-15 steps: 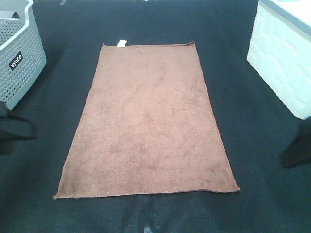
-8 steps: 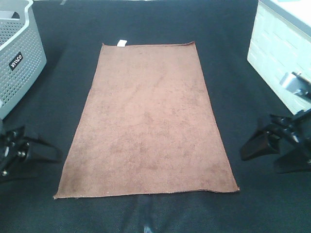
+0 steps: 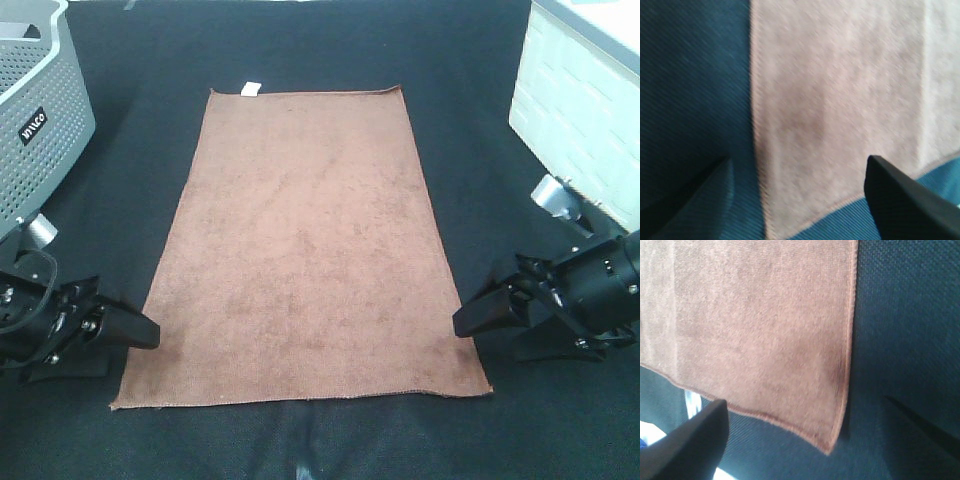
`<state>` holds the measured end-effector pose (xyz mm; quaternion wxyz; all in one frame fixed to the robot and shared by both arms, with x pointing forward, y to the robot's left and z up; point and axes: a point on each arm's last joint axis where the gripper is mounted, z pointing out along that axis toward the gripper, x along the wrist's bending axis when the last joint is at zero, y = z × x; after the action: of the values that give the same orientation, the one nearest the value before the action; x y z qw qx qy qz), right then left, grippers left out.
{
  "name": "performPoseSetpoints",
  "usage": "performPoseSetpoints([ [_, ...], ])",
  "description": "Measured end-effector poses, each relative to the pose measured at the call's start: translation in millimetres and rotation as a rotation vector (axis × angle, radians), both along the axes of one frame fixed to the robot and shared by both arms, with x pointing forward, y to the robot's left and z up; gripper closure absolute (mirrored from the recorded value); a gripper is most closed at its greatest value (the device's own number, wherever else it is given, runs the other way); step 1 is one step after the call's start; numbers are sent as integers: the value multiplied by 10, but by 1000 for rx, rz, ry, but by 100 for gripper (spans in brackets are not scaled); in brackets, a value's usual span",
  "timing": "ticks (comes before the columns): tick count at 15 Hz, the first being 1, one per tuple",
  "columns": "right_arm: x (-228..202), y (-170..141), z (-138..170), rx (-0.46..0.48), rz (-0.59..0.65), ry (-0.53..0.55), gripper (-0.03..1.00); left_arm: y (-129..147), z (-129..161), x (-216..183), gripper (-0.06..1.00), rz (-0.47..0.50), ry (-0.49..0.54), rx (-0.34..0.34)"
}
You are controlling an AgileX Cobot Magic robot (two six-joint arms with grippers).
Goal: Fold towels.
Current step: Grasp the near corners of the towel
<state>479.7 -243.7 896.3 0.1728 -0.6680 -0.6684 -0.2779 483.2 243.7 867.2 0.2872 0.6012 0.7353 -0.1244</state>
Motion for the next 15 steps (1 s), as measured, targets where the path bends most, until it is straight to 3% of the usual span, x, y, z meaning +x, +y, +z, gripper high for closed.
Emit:
performPoseSetpoints([
  [3, 28, 8, -131, 13, -3, 16, 21, 8, -1, 15, 18, 9, -5, 8],
  [8, 169, 53, -233, 62, 18, 46, 22, 1, -35, 43, 18, -8, -41, 7],
  [11, 228, 339, -284, 59, 112, 43, 27, -150, -140, 94, 20, -40, -6, -78],
  [13, 227, 437, -296, 41, 112, 41, 33, -313, -166, 160, 22, -93, -10, -105],
  [15, 235, 437, -317, 19, 99, 39, 47, -376, -190, 204, 35, -116, -17, -86],
])
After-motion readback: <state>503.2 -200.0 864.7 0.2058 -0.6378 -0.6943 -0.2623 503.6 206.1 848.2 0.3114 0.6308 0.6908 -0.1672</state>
